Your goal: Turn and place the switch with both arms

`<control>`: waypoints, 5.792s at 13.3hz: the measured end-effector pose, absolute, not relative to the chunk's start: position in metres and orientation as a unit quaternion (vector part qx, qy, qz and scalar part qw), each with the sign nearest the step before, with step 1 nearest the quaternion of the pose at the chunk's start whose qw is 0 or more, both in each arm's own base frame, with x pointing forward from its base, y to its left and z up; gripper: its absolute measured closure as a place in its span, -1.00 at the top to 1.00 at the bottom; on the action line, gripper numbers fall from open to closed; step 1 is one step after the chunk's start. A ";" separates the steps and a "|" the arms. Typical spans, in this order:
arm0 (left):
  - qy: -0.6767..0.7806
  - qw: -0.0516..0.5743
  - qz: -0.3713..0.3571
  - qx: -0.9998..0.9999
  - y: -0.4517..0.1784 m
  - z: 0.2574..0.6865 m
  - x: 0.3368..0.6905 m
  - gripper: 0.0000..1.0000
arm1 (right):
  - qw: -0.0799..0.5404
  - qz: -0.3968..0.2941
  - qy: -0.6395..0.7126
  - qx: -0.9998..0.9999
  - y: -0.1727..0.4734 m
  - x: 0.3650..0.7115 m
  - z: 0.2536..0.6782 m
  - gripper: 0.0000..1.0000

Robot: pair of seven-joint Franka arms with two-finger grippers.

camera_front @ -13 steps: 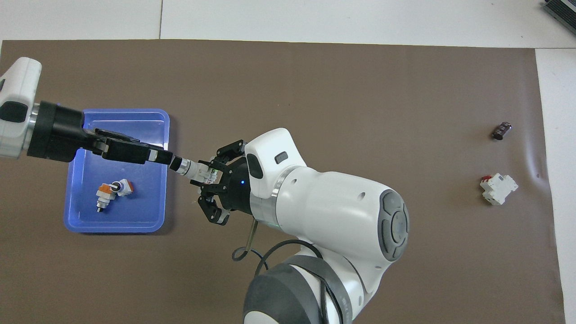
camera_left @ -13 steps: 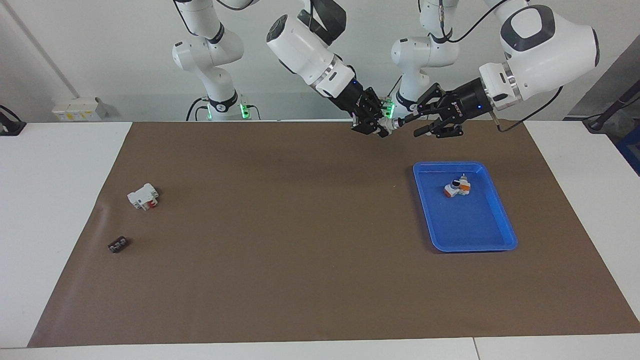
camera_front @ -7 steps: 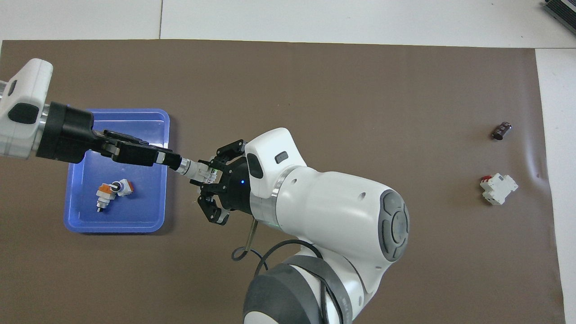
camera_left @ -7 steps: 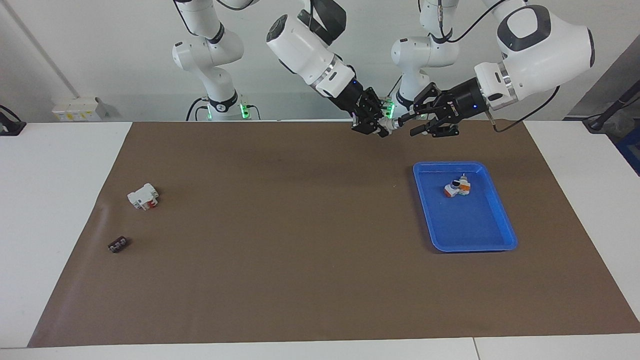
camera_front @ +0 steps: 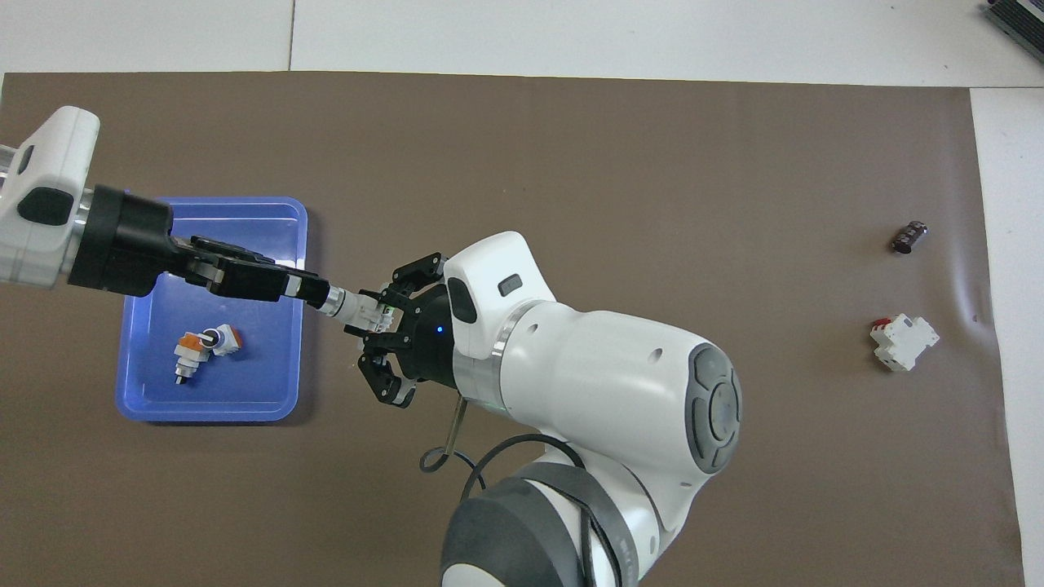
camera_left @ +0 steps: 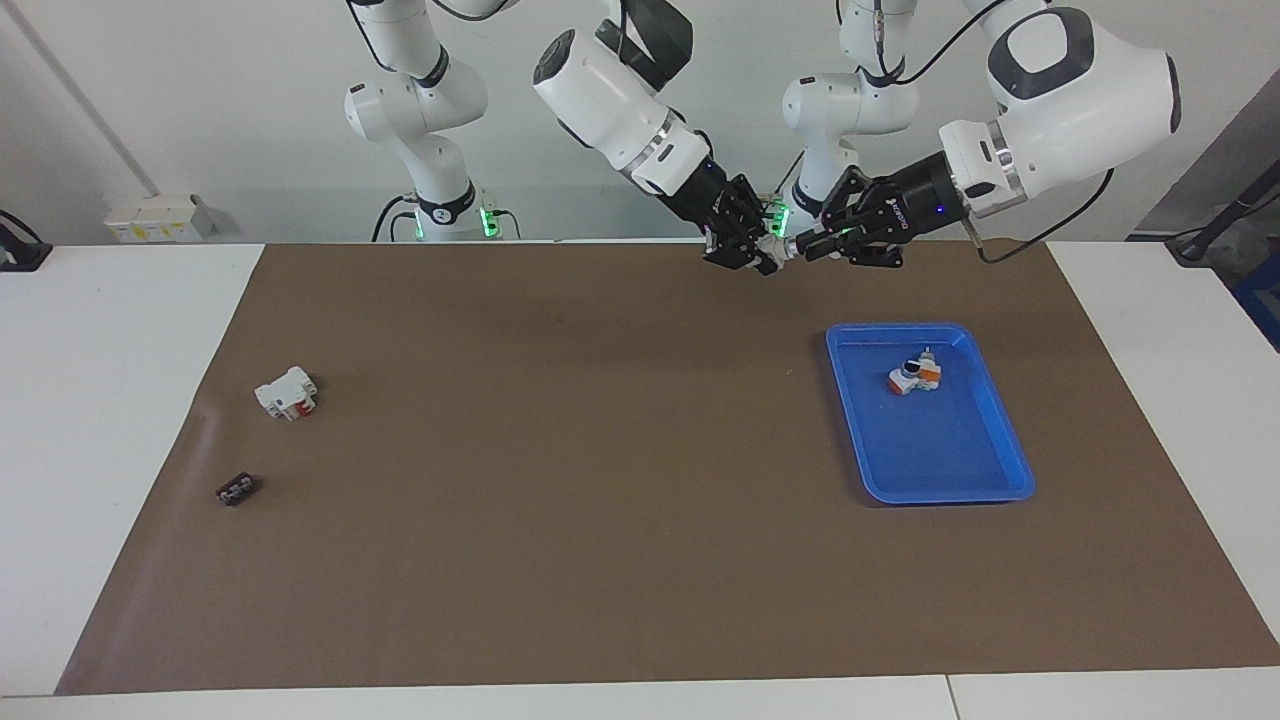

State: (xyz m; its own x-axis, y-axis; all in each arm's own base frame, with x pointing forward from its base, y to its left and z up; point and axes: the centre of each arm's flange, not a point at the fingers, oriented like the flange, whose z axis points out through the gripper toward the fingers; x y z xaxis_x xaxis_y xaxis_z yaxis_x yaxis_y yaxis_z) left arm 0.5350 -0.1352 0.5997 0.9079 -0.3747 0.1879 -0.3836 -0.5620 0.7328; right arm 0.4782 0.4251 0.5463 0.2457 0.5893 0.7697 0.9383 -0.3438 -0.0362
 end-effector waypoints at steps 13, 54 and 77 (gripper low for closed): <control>-0.002 0.400 -0.080 0.913 -0.142 0.600 0.537 -0.80 | 0.253 -0.341 -0.509 -0.749 0.419 0.483 0.546 -0.35; 0.389 0.052 0.046 0.919 0.005 0.473 0.529 -0.80 | 0.141 -0.329 -0.329 -0.874 0.146 0.615 0.514 1.00; 0.043 -0.020 -0.010 0.999 -0.072 0.630 0.545 0.42 | 0.002 -0.002 0.051 -0.999 -0.052 0.540 0.650 1.00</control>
State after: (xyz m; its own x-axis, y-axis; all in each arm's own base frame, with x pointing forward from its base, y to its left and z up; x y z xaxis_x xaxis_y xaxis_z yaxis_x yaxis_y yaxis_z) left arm 0.5454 -0.0723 0.6302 0.9960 0.0872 -0.0191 0.0864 -0.9954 -0.0404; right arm 0.5402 -0.0522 0.6498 0.9947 -0.1025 0.0043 -0.1025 -0.9947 -0.0041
